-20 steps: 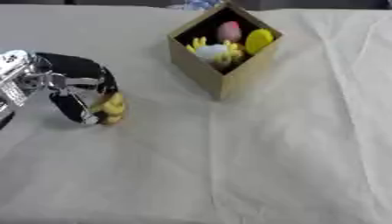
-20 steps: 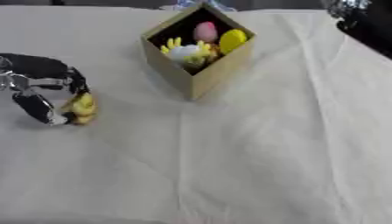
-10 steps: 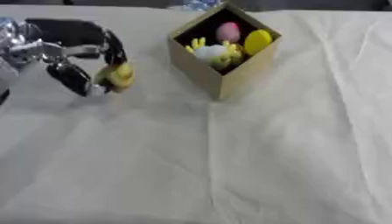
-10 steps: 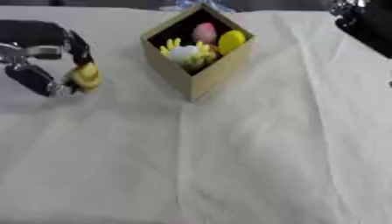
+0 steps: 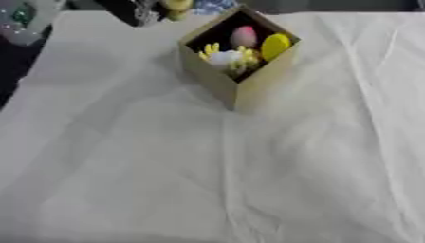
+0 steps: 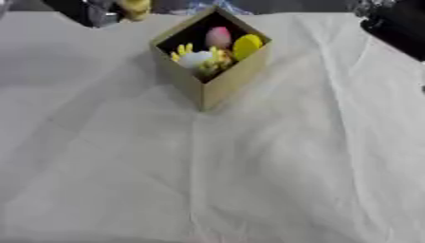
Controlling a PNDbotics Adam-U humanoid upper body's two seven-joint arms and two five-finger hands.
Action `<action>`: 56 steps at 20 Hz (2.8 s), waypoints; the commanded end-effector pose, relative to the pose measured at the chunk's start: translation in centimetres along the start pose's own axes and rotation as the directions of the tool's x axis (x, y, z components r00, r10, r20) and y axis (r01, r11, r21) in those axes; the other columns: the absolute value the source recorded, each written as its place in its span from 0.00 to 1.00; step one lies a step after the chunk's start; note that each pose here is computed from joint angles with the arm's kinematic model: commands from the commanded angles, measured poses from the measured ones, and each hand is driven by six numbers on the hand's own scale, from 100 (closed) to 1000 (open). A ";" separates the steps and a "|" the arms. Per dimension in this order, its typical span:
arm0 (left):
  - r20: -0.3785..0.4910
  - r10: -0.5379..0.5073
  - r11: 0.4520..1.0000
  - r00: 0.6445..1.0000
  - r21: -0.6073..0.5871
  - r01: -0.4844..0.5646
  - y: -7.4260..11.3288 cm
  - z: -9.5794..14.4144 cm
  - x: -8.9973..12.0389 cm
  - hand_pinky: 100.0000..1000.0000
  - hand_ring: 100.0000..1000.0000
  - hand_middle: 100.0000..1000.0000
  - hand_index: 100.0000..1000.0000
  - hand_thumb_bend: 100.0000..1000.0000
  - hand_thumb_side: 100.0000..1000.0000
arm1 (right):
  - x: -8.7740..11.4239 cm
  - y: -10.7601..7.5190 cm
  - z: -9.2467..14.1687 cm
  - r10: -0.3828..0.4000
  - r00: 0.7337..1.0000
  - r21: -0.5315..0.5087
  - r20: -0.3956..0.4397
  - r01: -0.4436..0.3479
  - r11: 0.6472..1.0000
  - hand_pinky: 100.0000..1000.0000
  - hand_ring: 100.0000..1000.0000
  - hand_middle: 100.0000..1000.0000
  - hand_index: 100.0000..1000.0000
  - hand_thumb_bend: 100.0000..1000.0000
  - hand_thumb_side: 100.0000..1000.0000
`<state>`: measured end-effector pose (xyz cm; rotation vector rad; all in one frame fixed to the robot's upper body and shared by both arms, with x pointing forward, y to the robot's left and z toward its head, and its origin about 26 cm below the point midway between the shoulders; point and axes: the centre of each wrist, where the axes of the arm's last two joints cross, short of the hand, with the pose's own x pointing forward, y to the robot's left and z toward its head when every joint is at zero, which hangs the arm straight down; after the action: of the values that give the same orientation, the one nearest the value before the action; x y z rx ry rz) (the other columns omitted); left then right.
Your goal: Pick up objects on the table and place them in the box.
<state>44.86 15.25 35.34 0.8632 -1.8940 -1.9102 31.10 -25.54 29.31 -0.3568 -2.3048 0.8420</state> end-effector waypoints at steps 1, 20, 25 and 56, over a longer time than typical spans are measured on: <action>-0.002 0.018 0.999 1.000 0.042 -0.018 -0.3 -1.7 -0.3 0.72 0.60 0.56 0.69 0.00 0.07 | 1.1 -0.3 -0.6 0.006 0.999 0.005 0.052 -0.006 1.000 0.87 0.68 0.65 0.77 0.00 0.59; -0.099 -0.041 0.999 0.994 -0.017 0.039 -6.0 -3.2 -2.6 0.84 0.84 0.85 0.94 0.50 0.64 | 1.3 -0.1 -0.9 -0.018 0.998 0.000 0.065 0.018 1.000 0.87 0.67 0.64 0.77 0.00 0.60; -0.121 -0.030 0.996 0.992 0.081 0.040 -4.6 -2.9 -2.3 0.82 0.79 0.81 0.91 0.35 0.58 | 1.2 -0.1 -0.8 -0.021 0.998 -0.003 0.058 0.021 1.000 0.87 0.67 0.64 0.77 0.00 0.59; 0.262 0.803 0.027 0.535 0.881 -0.472 -11.2 22.3 5.1 0.83 0.64 0.63 0.82 0.03 0.82 | -1.3 1.3 2.2 -0.219 0.975 -0.138 0.032 0.222 0.965 0.88 0.69 0.67 0.80 0.00 0.71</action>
<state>29.82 30.35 21.31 0.2572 -2.3550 -0.0198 31.13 -26.03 25.79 -0.1445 -2.3408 0.5838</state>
